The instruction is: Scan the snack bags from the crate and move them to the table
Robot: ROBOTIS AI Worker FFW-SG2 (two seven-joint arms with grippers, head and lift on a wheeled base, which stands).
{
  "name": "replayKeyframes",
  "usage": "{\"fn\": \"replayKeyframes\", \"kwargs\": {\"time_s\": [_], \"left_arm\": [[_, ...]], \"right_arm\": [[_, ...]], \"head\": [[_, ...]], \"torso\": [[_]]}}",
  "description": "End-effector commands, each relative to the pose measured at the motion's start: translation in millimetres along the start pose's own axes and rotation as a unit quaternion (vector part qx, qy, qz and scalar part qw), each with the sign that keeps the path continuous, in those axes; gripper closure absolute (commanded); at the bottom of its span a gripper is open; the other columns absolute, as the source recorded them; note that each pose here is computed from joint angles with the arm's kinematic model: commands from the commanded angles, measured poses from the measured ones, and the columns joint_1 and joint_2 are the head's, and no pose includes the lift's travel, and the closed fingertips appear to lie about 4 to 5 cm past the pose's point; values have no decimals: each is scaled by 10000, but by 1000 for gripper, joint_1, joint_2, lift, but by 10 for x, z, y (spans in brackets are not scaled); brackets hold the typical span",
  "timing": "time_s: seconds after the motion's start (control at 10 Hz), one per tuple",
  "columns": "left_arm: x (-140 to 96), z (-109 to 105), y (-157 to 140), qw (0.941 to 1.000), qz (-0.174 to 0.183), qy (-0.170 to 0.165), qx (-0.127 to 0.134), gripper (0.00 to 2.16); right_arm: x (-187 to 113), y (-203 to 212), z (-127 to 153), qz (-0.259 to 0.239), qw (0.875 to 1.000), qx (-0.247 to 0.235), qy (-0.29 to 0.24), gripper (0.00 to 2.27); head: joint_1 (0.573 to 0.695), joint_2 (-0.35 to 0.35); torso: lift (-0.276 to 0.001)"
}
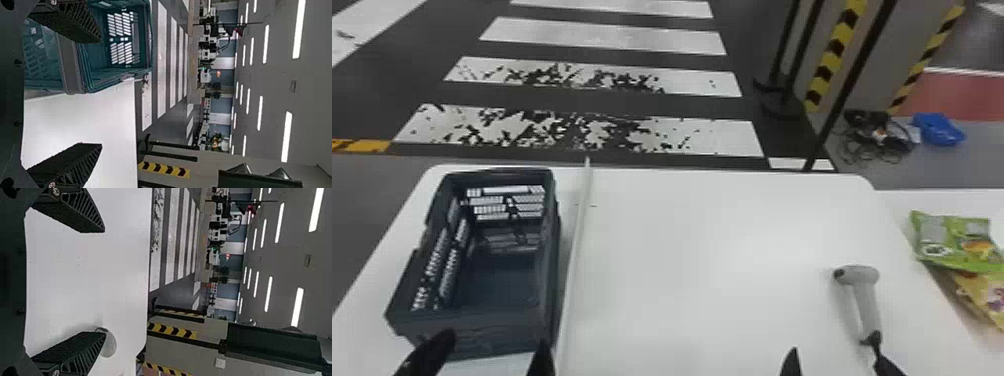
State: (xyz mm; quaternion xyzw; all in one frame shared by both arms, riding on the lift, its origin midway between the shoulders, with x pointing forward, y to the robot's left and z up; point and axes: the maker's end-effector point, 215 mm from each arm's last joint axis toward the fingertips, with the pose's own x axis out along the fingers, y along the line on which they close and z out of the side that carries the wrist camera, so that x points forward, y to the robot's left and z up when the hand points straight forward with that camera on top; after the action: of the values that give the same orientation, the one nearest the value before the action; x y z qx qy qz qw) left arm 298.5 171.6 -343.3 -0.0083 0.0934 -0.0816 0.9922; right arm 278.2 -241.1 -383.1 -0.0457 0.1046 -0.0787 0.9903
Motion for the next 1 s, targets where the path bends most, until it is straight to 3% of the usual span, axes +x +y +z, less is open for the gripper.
{"fn": "replayKeyframes", "kwargs": {"time_s": [0.0,0.5,0.9], "left_arm": [[6,7,-1,10000,-10,-10,11,46],[-1,-55,-3,10000,-21,48,8,46],[1,-75,-11,10000,-33,64,3,46]], "right_arm": [[3,-67,-3,-71,10000,6,6,56],[-84,-272,28,-253,9995,117,-144,56],[-147,-368,212,-308,9977,269,-538,56]], "head": [[695,-140],[695,-178],[695,-215]], "torso": [[-95],[-95],[-95]]}}
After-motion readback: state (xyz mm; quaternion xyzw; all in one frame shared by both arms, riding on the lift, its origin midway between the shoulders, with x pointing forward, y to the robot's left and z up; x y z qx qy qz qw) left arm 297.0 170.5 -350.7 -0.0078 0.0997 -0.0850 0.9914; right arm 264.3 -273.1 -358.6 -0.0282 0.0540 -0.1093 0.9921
